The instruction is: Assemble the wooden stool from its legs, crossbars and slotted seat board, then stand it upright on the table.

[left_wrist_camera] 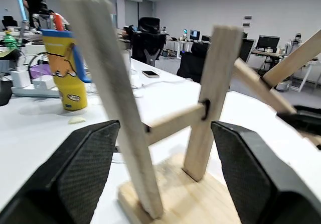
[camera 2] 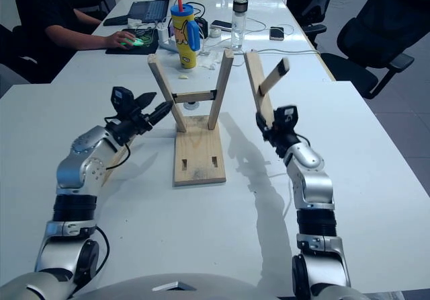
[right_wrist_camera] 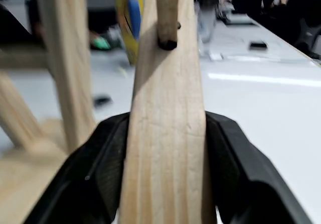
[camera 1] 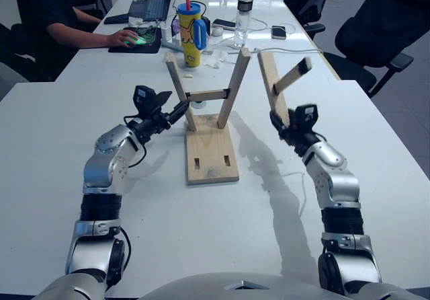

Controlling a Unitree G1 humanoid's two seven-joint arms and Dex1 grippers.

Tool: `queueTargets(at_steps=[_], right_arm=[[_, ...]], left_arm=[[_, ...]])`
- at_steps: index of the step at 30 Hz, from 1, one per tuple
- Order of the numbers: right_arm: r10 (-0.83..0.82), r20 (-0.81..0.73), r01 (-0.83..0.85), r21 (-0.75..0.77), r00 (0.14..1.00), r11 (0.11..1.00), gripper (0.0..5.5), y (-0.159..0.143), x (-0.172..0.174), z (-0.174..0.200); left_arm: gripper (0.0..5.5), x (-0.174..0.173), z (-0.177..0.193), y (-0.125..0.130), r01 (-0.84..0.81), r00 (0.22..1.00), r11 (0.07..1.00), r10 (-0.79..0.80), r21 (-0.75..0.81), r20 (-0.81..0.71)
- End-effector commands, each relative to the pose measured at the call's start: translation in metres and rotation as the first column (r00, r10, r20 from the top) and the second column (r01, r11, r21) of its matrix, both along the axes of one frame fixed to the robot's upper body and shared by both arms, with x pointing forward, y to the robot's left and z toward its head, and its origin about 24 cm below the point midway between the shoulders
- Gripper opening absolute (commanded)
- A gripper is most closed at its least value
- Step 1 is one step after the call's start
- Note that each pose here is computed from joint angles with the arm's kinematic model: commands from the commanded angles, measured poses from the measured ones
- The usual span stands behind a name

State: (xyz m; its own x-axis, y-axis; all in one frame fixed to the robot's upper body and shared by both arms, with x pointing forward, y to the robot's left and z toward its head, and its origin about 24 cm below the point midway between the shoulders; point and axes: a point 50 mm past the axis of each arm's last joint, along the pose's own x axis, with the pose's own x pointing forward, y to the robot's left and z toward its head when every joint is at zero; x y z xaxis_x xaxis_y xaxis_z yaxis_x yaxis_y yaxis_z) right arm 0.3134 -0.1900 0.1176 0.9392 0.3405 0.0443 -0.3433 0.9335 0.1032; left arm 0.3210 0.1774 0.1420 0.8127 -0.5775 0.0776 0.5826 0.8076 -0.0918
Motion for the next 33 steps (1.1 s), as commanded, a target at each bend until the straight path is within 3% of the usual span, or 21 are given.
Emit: queueTargets(at_steps=[1,5,8,12,15,25,33], right_arm=[[0.177,0.189,-0.198,0.097,0.966,0.975,2.06,0.007,-0.002,0.055],[0.443,0.283,-0.5,0.181,0.851,0.847,2.05,0.016,-0.022,0.09],[0.645,0.245,-0.69,0.249,0.724,0.68,2.05,0.026,-0.038,0.095],[0.802,0.158,-0.796,0.334,0.576,0.505,2.05,0.036,-0.053,0.081],[0.851,0.12,-0.814,0.383,0.512,0.436,2.05,0.038,-0.054,0.069],[0.908,0.0,-0.842,0.372,0.419,0.389,2.05,0.034,-0.068,0.044],[0.907,-0.011,-0.839,0.374,0.422,0.395,2.05,0.035,-0.072,0.038]], left_arm=[[3.62,0.0,0.033,0.002,0.078,0.996,0.991,-0.072,-0.108,0.062],[4.23,-0.009,0.057,-0.001,0.235,0.972,0.929,-0.217,-0.287,0.094],[4.71,-0.014,0.072,-0.001,0.35,0.936,0.859,-0.332,-0.374,0.113],[4.88,-0.017,0.079,-0.008,0.467,0.874,0.774,-0.477,-0.429,0.091],[4.88,-0.022,0.082,-0.016,0.554,0.807,0.701,-0.585,-0.449,0.082],[4.88,-0.023,0.097,-0.021,0.635,0.73,0.637,-0.68,-0.437,0.069],[3.66,-0.028,0.082,-0.023,0.658,0.677,0.636,-0.734,-0.403,-0.054]])
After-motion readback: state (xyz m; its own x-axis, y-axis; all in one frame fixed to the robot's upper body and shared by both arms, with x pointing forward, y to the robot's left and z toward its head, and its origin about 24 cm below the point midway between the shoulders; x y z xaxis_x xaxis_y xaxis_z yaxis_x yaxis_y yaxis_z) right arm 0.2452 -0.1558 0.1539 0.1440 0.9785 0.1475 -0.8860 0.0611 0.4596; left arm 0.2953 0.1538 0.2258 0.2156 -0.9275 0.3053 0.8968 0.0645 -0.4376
